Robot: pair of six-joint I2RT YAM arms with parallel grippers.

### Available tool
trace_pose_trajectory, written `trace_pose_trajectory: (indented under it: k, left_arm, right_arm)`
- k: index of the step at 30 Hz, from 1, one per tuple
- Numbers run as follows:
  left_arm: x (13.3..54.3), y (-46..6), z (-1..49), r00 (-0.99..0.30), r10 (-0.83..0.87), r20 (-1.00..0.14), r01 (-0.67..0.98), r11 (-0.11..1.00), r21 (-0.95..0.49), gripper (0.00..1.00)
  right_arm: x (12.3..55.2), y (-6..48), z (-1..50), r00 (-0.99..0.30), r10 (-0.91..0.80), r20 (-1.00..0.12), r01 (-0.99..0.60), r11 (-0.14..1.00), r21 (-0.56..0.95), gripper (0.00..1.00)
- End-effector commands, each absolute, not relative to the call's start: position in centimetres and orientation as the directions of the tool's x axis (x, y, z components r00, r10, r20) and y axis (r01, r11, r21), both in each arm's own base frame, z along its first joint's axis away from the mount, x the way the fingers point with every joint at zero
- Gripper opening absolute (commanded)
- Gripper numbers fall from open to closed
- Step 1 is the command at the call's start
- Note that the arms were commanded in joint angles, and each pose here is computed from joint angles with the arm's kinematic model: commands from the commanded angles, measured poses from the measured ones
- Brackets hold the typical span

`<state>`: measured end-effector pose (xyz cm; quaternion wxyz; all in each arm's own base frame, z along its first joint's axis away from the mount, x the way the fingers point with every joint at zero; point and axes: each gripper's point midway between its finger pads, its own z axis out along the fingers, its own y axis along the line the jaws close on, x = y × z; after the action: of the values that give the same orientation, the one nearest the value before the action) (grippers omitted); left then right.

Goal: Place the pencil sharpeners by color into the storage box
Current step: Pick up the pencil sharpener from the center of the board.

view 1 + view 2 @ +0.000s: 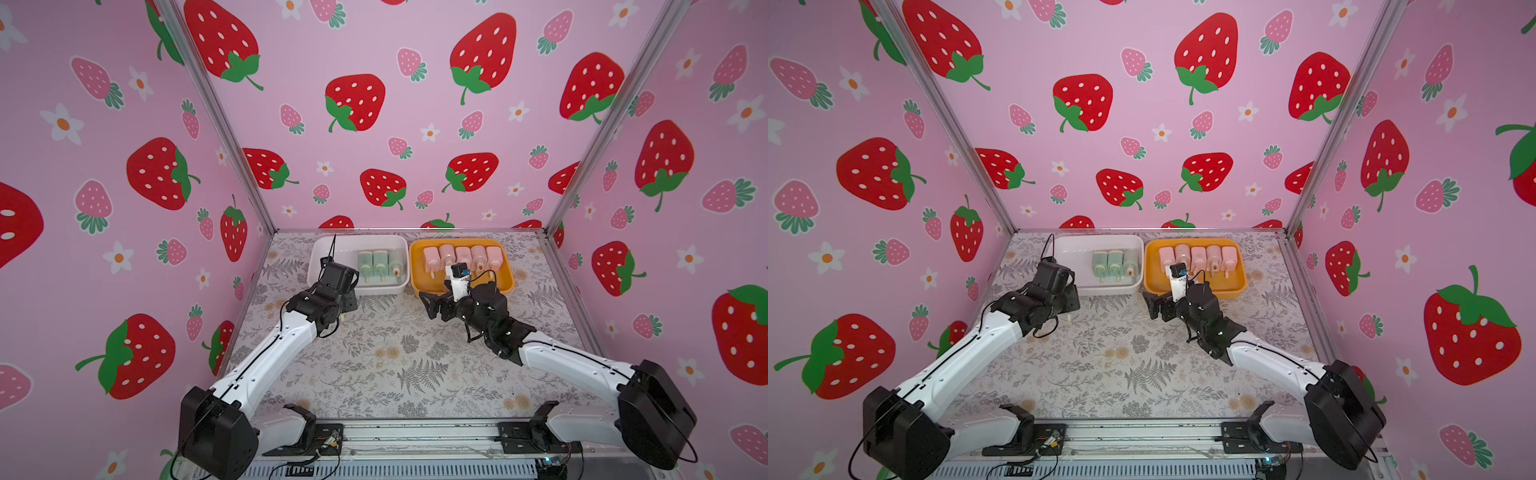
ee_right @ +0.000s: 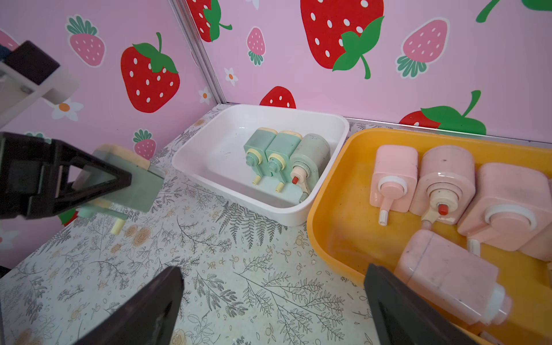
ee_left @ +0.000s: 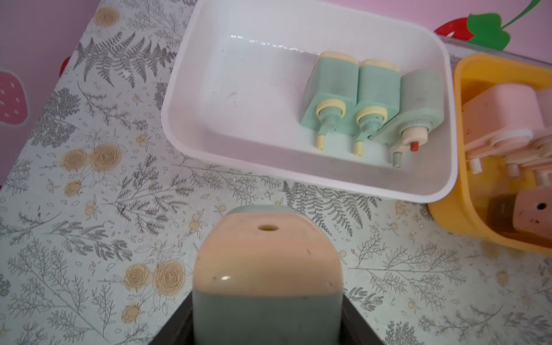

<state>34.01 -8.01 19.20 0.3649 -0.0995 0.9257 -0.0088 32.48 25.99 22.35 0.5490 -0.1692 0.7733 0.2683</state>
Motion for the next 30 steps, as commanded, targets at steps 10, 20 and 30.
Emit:
trace_pose_trajectory:
  k: [10,20,30]
  left_arm:
    - [45.6,-8.0,22.5,-0.67,-0.132,-0.73,-0.096,0.991,-0.09,0.0]
    - [51.4,-7.1,19.3,-0.747,-0.198,-0.635,-0.027,0.963,-0.268,0.0]
    - [53.0,-6.4,15.2,-0.804,-0.29,-0.518,-0.023,0.887,-0.461,0.0]
  right_arm:
    - [30.6,24.5,23.7,-0.338,0.065,-0.939,-0.549,0.797,0.252,1.0]
    - [29.6,23.5,22.6,-0.376,0.049,-0.925,-0.526,0.811,0.257,1.0]
    - [29.7,23.4,22.2,-0.402,0.044,-0.915,-0.512,0.817,0.265,1.0]
